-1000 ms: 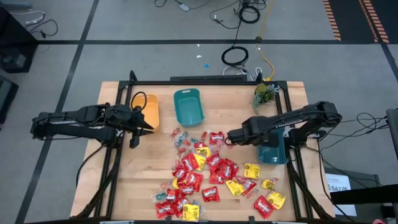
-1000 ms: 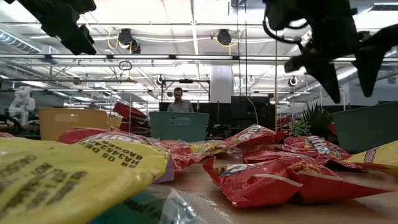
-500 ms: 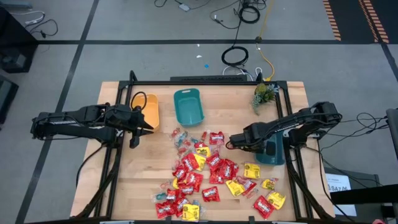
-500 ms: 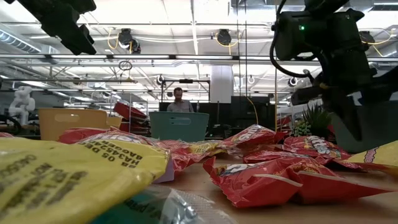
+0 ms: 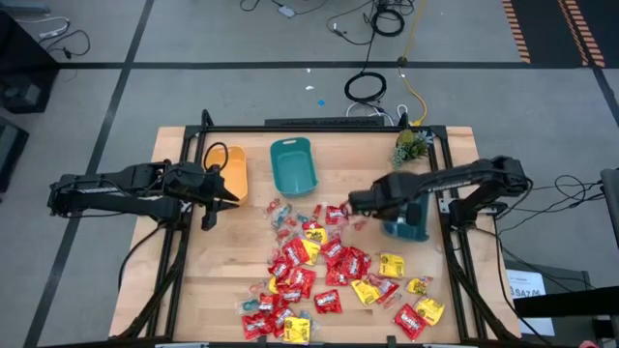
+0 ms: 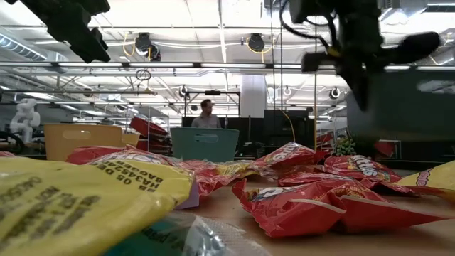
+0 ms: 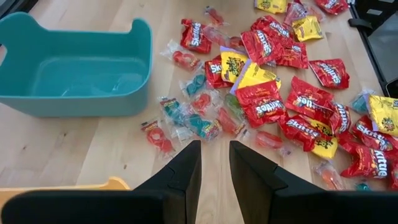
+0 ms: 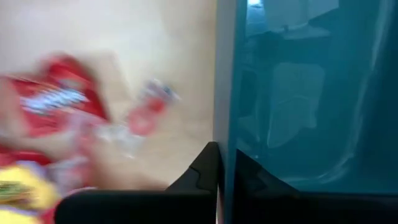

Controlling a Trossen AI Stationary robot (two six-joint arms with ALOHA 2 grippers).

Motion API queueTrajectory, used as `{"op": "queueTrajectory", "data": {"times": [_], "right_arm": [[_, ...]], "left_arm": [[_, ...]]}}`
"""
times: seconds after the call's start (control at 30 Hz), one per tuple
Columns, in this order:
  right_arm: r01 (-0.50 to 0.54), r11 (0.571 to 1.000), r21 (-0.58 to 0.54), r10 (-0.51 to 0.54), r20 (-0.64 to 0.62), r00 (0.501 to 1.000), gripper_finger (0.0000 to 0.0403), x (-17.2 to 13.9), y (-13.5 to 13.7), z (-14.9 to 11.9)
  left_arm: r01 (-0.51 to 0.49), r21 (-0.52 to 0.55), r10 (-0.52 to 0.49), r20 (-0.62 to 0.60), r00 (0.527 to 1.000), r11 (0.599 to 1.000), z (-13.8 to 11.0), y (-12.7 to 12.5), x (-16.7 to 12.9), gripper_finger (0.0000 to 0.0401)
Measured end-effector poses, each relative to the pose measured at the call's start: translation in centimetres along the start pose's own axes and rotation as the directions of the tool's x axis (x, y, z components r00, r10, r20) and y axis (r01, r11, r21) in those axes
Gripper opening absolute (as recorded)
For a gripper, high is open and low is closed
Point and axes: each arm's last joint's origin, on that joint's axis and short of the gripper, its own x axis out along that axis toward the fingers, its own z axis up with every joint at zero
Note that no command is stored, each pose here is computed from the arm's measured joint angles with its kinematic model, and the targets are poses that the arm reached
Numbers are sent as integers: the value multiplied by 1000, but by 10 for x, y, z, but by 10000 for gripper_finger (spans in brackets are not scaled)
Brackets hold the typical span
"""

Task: Sort candy
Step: Move the blue bin to the top right of the table

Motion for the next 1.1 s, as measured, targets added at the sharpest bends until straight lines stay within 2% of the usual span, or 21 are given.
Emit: {"op": "queueTrajectory", "data": {"times": [0.13,0.23,0.57,0.73,0.9,1.1], "right_arm": [[-83,996,-20,84,47,995,1,-29,13,24],[-102,994,-50,105,67,992,1,-35,28,47],[-73,961,-267,89,46,995,0,-15,114,123],[-61,945,-322,64,-3,998,0,12,146,155],[-57,942,-330,45,-44,998,0,39,164,166],[-36,944,-328,12,-77,997,1,60,171,166]], "left_arm": [[-5,-1,5,4,1000,1000,0,0,0,93],[-6,-1,6,4,1000,1000,0,0,0,93],[-23,24,23,13,1000,999,1,1,0,93],[-20,28,18,63,998,999,-3,1,-6,93],[-15,34,10,139,990,999,-10,0,-15,93],[-22,39,15,172,985,999,-12,0,-21,93]]}}
